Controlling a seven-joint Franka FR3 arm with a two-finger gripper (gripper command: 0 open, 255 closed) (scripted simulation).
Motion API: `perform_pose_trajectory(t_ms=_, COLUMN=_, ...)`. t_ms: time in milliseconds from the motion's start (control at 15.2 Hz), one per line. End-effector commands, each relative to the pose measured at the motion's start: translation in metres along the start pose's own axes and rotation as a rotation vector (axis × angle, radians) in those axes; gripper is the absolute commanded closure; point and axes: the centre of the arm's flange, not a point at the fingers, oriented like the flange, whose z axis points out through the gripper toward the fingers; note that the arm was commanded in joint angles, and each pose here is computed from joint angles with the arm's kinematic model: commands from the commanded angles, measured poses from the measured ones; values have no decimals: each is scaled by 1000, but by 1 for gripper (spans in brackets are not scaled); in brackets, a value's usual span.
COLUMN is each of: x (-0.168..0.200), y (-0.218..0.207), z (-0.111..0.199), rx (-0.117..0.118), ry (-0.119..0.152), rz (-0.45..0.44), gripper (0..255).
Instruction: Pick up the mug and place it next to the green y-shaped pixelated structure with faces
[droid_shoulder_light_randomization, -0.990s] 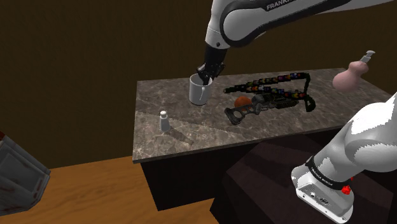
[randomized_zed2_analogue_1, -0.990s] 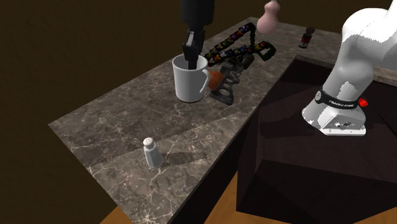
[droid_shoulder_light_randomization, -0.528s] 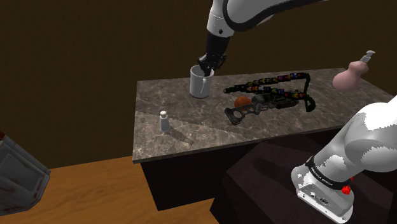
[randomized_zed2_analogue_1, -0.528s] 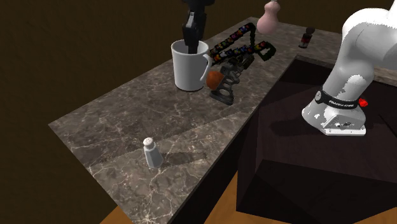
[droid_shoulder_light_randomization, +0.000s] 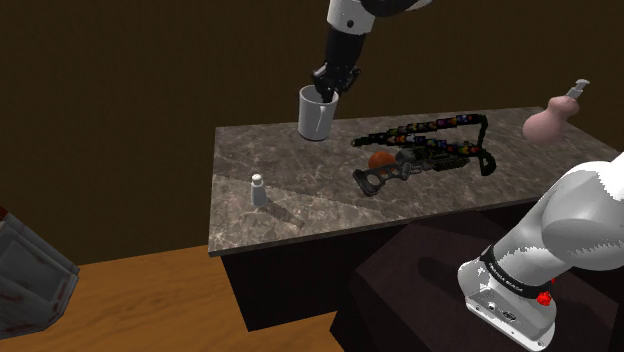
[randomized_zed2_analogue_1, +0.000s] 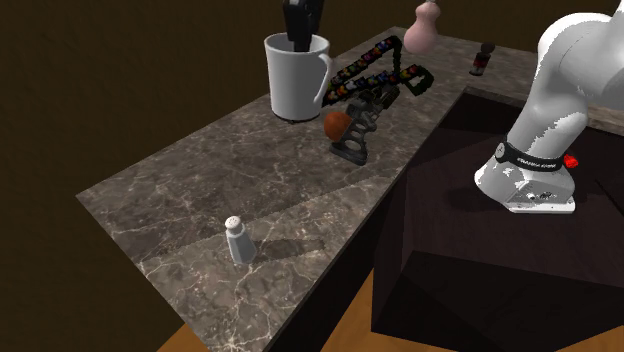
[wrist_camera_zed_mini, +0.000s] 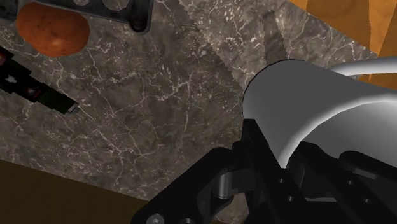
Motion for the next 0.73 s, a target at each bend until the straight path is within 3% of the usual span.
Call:
perform_pose_trajectory(t_ms=0, x=1, y=0, z=-10, rx=0, ry=0, rz=0, gripper=255)
perform_pose_trajectory(t_ms=660, x=49, y=109, z=-16, rx=0, ry=0, rz=0, gripper=255)
